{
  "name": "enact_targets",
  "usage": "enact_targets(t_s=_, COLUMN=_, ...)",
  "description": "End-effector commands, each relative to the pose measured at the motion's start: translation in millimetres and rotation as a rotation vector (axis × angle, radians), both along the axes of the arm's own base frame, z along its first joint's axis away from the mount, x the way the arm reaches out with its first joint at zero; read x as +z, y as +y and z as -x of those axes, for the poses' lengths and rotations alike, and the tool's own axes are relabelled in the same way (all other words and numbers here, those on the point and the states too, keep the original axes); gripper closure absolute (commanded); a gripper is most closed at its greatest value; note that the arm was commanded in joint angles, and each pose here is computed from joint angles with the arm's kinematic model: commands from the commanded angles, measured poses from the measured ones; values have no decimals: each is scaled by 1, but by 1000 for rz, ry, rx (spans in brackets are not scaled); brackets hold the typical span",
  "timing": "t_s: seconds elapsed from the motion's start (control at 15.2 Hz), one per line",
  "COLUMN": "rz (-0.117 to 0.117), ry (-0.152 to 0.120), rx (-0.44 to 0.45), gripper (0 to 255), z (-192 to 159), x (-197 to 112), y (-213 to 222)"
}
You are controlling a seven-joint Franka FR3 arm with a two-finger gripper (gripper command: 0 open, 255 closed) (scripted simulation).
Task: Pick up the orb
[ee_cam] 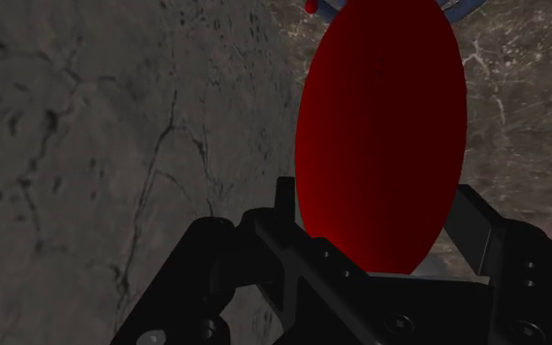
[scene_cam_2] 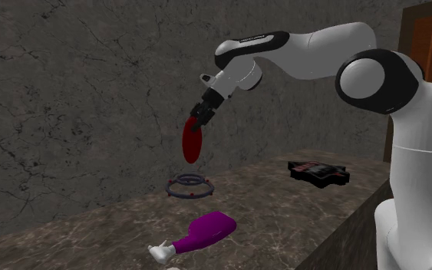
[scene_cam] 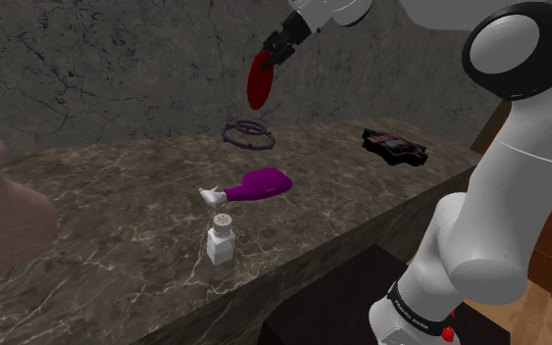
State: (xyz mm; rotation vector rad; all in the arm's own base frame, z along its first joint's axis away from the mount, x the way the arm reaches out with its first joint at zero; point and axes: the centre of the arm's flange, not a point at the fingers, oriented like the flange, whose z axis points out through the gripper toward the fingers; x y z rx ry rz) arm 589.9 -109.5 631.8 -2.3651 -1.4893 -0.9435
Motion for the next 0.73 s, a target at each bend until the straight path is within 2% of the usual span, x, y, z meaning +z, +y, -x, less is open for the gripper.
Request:
enact_targets(t_s=0.0, rz=0, ry=-1, rx=0, gripper=255, z=1, x=10, y=0)
enact_targets(t_s=0.53, rz=0, ry=-1, rx=0, gripper=255, z=1, x=52, y=0)
enact_targets(t_s=0.66, rz=0, ry=-1, rx=0, gripper=255, z=1, x=53, y=0)
